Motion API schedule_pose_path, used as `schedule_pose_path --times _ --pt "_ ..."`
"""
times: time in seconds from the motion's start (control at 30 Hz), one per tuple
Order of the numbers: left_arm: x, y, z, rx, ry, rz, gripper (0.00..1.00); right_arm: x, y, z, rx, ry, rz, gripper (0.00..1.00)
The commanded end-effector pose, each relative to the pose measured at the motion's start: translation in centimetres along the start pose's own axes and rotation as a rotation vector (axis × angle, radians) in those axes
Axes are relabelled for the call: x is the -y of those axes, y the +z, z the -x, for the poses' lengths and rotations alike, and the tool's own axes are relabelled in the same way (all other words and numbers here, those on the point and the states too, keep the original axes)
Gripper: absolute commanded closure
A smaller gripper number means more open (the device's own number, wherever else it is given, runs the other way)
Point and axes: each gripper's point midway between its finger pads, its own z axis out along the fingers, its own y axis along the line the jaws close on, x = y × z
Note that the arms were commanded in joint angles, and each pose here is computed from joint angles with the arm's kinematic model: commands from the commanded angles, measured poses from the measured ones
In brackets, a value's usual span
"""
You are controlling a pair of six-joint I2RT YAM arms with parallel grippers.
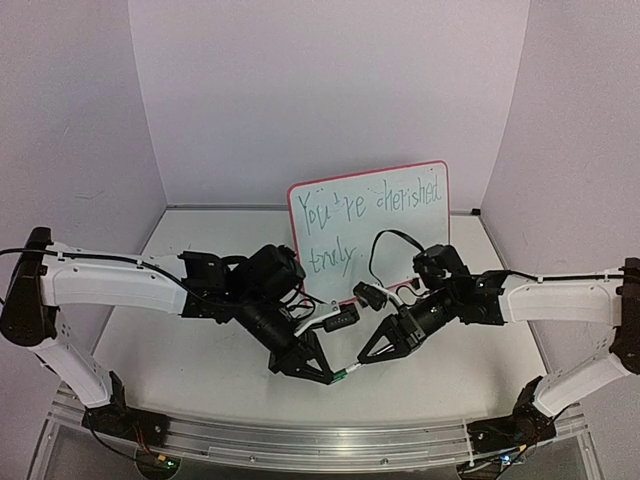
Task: Write a sentence on the whiteboard
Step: Insert the pen cap into the whiteboard marker, then pass from the right arm to the left
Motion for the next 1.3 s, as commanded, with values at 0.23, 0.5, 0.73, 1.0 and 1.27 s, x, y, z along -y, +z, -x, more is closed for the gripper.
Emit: schedule_pose_path --times 0.23,0.5,0.73,1.0,1.27 --pt "0.5 -3.1 9.5 0.310 0.305 0.126 1.00 -1.3 1.6 2.1 0.020 -0.054 0.050 1.00" --pt "0.7 -2.8 9.8 0.305 0.332 0.113 1.00 -1.3 2.0 2.7 0.005 -0.028 0.066 1.00" --pt "0.9 -3.4 8.8 0.284 0.299 0.120 0.99 -1.2 1.7 2.8 0.040 -0.052 0.034 1.00" --pt "-0.3 -6.0 5.1 0.265 0.142 0.212 0.47 -0.8 0.8 3.3 0.094 -0.073 -0.006 1.00" --pt "0.0 -5.2 2.3 0.178 0.036 0.126 0.22 -2.1 0.5 3.2 0.083 -0.098 0.028 1.00"
